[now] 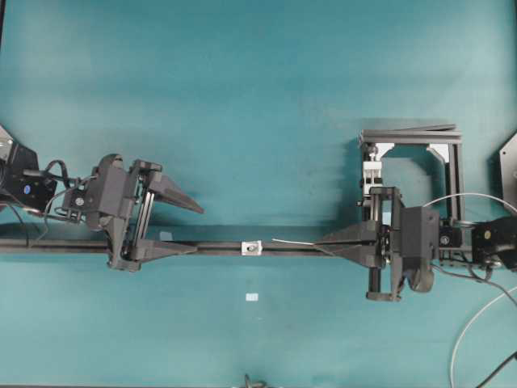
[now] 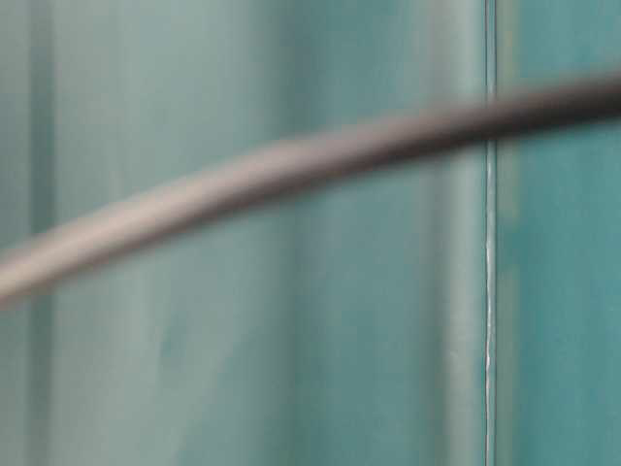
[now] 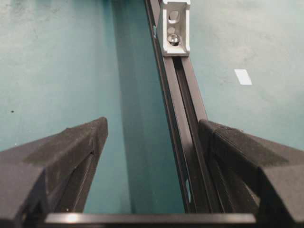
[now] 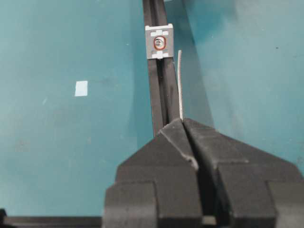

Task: Insert the wire through the hole in the metal fitting marked with a red label.
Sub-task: 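Carry the wire left along the rail toward the white bracket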

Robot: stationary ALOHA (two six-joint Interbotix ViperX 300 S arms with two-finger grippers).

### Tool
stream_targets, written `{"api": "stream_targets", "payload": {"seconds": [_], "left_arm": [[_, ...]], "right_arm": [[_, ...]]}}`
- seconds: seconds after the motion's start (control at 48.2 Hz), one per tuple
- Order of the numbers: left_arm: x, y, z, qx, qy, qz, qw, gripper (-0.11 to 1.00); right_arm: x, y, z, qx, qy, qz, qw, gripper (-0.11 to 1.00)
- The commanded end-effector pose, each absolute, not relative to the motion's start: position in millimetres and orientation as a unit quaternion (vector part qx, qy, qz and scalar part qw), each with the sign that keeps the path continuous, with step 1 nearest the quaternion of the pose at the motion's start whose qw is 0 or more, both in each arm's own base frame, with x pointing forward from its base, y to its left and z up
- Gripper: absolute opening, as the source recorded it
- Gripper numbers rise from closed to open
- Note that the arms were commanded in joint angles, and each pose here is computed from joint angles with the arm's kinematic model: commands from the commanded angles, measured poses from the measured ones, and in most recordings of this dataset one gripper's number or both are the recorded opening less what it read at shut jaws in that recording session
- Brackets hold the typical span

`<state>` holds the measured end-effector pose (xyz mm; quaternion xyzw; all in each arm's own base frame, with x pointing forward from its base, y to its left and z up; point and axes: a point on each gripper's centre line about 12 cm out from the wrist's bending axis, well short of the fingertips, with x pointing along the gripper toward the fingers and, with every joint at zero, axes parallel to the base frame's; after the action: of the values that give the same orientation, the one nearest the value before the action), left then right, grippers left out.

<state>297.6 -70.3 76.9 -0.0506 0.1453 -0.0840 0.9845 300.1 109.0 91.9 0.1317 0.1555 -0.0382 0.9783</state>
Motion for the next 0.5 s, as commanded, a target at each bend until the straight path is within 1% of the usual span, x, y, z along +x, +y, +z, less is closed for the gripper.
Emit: {"api": "stream_targets", "payload": {"seconds": [0.0, 0.477], "left_arm": [[300.0, -72.1, 85.8, -0.052, 0.129, -0.088, 0.986, 0.86], [299.9, -72.2, 85.8, -0.052, 0.129, -0.088, 0.986, 0.86]], "right_arm": [[302.5, 113.0, 96.3, 0.137, 0.149, -0.033, 0.979, 0.00], [306.6, 117.9, 97.6, 0.141, 0.154, -0.028, 0.978, 0.00]]}}
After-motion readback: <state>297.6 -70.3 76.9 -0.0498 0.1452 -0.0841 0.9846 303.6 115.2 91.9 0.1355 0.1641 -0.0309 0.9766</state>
